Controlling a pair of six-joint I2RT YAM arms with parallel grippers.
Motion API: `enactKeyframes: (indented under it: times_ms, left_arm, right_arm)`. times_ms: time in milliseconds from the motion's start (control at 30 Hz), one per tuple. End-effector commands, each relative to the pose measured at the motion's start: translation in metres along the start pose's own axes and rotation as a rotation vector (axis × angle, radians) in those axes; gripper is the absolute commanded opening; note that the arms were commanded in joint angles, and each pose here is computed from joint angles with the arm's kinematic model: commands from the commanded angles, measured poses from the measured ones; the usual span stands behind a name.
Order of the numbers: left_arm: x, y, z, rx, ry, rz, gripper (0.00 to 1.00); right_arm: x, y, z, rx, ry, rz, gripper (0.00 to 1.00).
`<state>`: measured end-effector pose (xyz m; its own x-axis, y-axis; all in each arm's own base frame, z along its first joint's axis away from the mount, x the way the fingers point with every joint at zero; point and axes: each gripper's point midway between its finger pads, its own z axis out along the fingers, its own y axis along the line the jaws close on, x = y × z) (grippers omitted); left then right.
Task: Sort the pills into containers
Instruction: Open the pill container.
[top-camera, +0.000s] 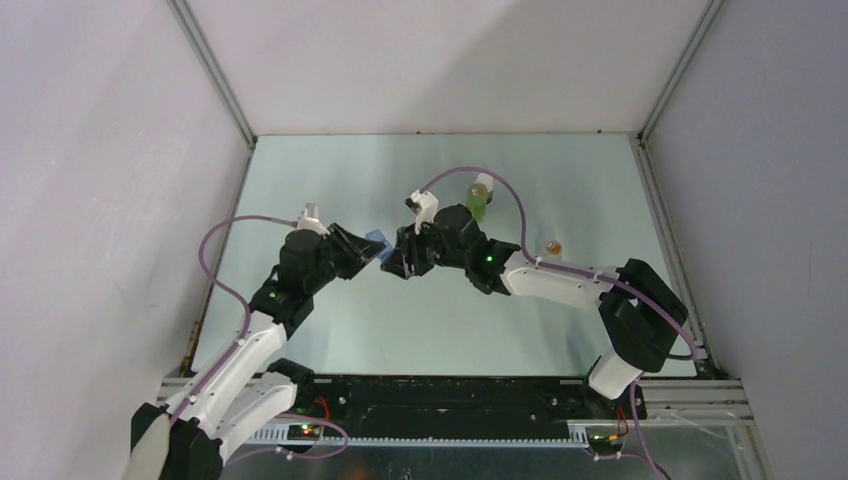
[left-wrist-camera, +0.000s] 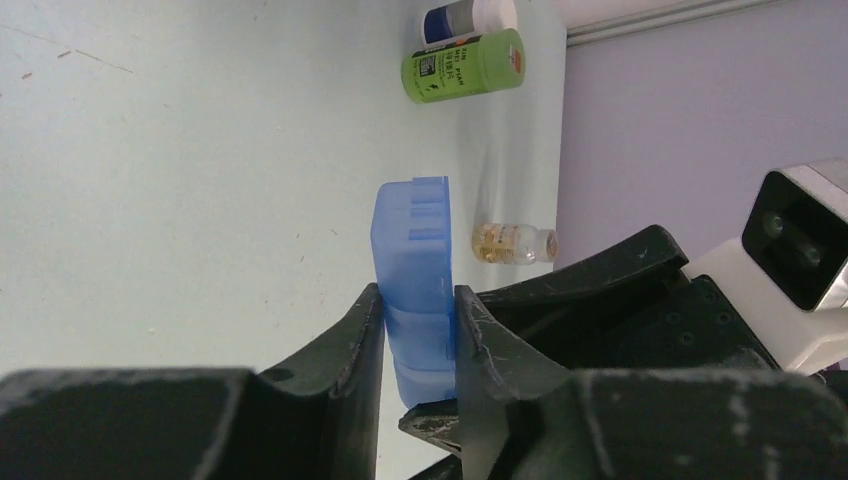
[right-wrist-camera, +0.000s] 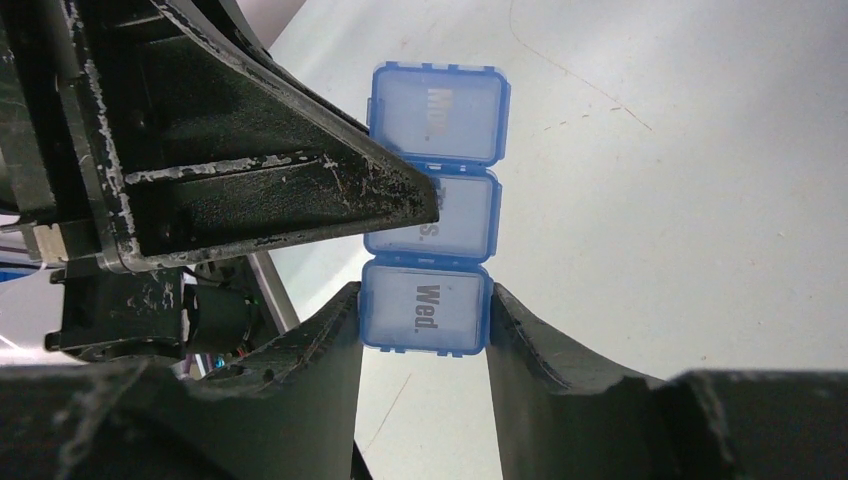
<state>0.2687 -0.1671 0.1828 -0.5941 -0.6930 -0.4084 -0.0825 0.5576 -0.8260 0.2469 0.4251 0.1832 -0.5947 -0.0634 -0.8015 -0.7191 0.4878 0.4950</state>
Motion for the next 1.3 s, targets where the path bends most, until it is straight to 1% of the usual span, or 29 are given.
enactKeyframes:
  times_ms: [0, 33, 67, 100, 133, 200, 333, 467, 567, 600, 667, 700, 800, 867, 1000, 1267]
  left_arm:
    - [0.001, -0.005, 0.002, 0.027, 0.007, 0.003, 0.25]
    - [0.002, -0.005, 0.003, 0.029, 0.011, 0.006, 0.23]
    - [0.003, -0.005, 0.004, 0.030, 0.019, 0.008, 0.17]
    - [0.003, -0.005, 0.004, 0.032, 0.022, 0.014, 0.15]
    - [0.003, -0.006, 0.005, 0.034, 0.024, 0.019, 0.09]
    - [0.003, -0.005, 0.005, 0.034, 0.023, 0.033, 0.01]
    - [-0.002, -0.008, 0.004, 0.058, -0.007, 0.081, 0.00]
    - [-0.007, -0.012, 0.001, 0.077, -0.032, 0.121, 0.00]
    - [-0.009, -0.016, 0.000, 0.087, -0.037, 0.133, 0.00]
    - [-0.009, -0.017, -0.001, 0.091, -0.036, 0.135, 0.00]
    - [-0.009, -0.019, -0.002, 0.097, -0.037, 0.137, 0.00]
    - [-0.009, -0.020, -0.002, 0.099, -0.035, 0.137, 0.00]
    - [-0.009, -0.021, -0.003, 0.102, -0.035, 0.137, 0.00]
    - [-0.009, -0.021, -0.003, 0.099, -0.034, 0.136, 0.00]
    - [-0.010, -0.022, -0.003, 0.097, -0.034, 0.139, 0.00]
    - [-0.012, -0.021, -0.005, 0.085, -0.039, 0.164, 0.00]
  right_arm:
    - [-0.028, 0.019, 0.003, -0.058, -0.070, -0.017, 0.46]
    - [-0.029, 0.021, 0.003, -0.066, -0.069, -0.016, 0.46]
    - [-0.028, 0.021, 0.003, -0.066, -0.062, -0.013, 0.46]
    - [-0.028, 0.022, 0.003, -0.076, -0.057, -0.012, 0.46]
    - [-0.028, 0.024, 0.003, -0.082, -0.054, -0.010, 0.46]
    - [-0.027, 0.028, 0.000, -0.113, -0.040, -0.002, 0.46]
    - [-0.026, 0.038, -0.008, -0.204, 0.005, 0.037, 0.47]
    - [-0.030, 0.041, -0.018, -0.266, 0.033, 0.089, 0.52]
    - [-0.032, 0.035, -0.019, -0.229, 0.026, 0.111, 0.62]
    - [-0.035, 0.029, -0.018, -0.196, 0.012, 0.114, 0.66]
    - [-0.036, 0.015, -0.016, -0.120, -0.004, 0.126, 0.72]
    - [-0.034, 0.008, -0.016, -0.083, 0.001, 0.131, 0.73]
    - [-0.032, -0.016, -0.015, 0.036, -0.012, 0.134, 0.70]
    - [-0.029, -0.024, -0.016, 0.075, -0.005, 0.125, 0.68]
    - [-0.029, -0.028, -0.019, 0.103, -0.006, 0.113, 0.65]
    - [-0.038, -0.043, -0.026, 0.162, -0.035, 0.159, 0.55]
